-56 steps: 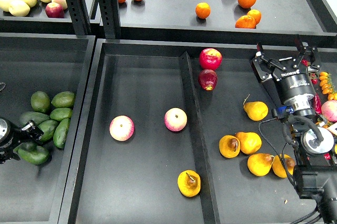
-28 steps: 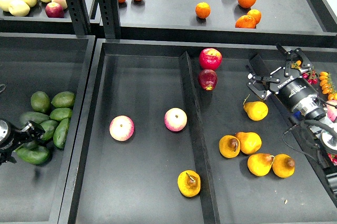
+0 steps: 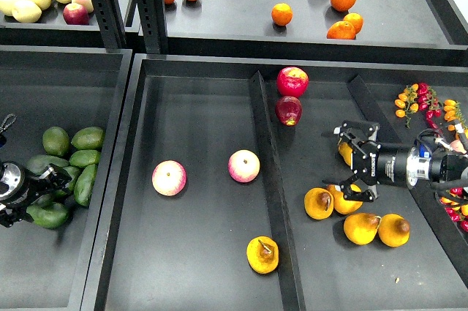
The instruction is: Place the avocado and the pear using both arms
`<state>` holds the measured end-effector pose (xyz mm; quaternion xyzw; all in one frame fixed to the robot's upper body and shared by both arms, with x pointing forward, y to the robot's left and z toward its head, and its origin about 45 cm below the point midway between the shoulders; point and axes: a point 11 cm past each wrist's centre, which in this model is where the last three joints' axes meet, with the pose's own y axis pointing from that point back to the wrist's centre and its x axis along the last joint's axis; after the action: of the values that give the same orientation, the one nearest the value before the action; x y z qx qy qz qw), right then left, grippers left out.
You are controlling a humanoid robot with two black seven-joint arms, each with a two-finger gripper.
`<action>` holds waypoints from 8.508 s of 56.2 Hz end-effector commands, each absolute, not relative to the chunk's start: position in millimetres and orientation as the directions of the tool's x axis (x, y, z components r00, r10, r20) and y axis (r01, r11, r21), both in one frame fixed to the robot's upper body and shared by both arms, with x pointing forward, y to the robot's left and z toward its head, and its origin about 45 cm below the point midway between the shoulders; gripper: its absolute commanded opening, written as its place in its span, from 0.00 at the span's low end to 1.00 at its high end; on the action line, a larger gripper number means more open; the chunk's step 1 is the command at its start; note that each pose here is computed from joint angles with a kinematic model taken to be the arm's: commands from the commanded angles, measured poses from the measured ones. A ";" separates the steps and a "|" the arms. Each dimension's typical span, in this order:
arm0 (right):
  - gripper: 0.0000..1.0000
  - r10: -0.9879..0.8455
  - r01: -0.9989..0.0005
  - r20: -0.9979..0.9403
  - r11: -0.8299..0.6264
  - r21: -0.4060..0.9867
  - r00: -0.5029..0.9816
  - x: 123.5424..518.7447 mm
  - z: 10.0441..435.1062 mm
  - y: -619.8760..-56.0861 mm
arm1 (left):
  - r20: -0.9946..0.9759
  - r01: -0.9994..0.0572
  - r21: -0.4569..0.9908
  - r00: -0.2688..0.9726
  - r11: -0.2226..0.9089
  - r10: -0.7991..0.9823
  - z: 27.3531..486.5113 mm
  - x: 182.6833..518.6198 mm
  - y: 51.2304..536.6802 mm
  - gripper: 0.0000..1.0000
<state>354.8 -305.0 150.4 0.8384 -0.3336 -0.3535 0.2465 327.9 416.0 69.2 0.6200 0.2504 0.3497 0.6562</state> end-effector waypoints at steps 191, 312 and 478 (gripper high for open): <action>0.88 -0.427 0.089 -0.282 -0.417 0.904 0.859 294.1 38.6 -180.4 | 0.013 -0.125 0.988 0.642 0.088 0.766 39.7 324.4 362.0 0.99; 0.16 -0.527 -0.045 -0.195 -0.408 0.912 0.827 337.7 57.8 -202.6 | 0.064 -0.359 0.920 0.530 0.155 0.846 118.3 395.8 372.8 0.99; 0.19 -0.704 0.043 -0.209 -0.246 0.968 0.679 299.2 75.7 -347.4 | -0.949 -0.841 0.110 0.070 0.530 0.309 131.4 326.9 224.8 0.99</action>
<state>299.4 -352.1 87.3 0.7218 -0.2312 -0.3275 0.5641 327.0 224.8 131.8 -0.2473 0.5386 0.4172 0.6889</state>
